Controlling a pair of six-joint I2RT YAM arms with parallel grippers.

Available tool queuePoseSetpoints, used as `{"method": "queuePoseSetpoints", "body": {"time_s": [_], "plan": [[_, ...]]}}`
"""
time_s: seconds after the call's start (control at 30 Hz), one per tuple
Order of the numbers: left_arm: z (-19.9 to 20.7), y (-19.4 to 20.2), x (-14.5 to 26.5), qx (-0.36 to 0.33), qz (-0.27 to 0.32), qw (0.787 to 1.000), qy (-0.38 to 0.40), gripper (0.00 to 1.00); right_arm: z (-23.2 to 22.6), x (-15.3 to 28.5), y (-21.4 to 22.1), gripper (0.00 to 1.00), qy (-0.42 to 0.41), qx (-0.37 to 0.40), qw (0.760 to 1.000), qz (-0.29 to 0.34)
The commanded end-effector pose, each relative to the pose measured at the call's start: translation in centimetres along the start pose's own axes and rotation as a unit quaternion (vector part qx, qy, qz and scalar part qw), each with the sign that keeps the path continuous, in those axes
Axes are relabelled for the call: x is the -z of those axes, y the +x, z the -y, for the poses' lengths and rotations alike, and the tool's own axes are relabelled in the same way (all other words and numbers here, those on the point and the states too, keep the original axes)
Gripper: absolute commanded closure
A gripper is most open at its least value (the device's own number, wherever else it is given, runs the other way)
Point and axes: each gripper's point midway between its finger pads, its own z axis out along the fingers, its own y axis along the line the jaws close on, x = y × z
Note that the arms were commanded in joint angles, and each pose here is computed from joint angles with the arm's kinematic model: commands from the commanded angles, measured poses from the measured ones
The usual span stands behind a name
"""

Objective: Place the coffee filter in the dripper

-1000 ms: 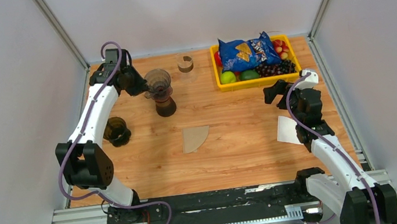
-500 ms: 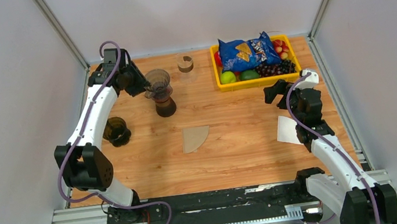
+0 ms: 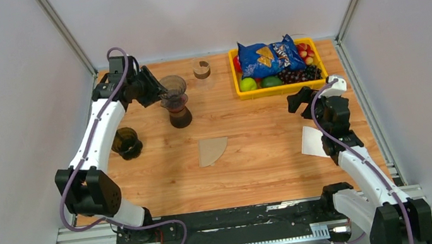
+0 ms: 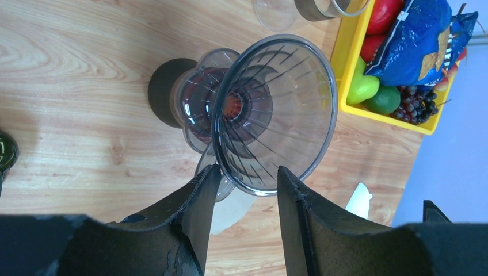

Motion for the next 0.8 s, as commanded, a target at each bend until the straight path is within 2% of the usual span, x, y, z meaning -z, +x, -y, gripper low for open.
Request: {"method": "queuePoseSetpoints", "body": {"time_s": [0.0, 0.2, 0.4, 0.53, 0.6, 0.63, 0.77], "plan": [[1.1, -0.7, 1.8, -0.012, 0.023, 0.999, 0.032, 0.48, -0.7, -0.2, -2.2, 0.0, -0.003, -0.01, 1.0, 0.023], [0.9, 0.1, 1.6, -0.009, 0.016, 0.999, 0.037, 0.45, -0.8, -0.1, -2.3, 0.0, -0.003, -0.011, 1.0, 0.024], [-0.2, -0.6, 2.0, -0.017, 0.037, 0.999, 0.007, 0.38, -0.7, 0.0, -2.3, 0.0, -0.002, -0.01, 1.0, 0.026], [0.2, -1.4, 3.2, -0.024, 0.057, 0.998, 0.007, 0.27, -0.8, 0.1, -2.5, 0.0, -0.003, -0.008, 1.0, 0.027], [0.6, -2.2, 4.4, -0.028, 0.077, 0.997, 0.012, 0.16, -0.9, 0.2, -2.6, 0.0, -0.005, -0.004, 1.0, 0.028], [0.9, -2.6, 5.3, -0.03, 0.092, 0.995, 0.017, 0.05, -1.0, 0.3, -2.7, 0.0, -0.008, 0.002, 1.0, 0.029], [1.7, -3.4, 9.0, -0.037, 0.153, 0.987, 0.045, 0.0, -1.2, 0.7, -3.1, 0.0, -0.015, 0.014, 0.999, 0.033]]}}
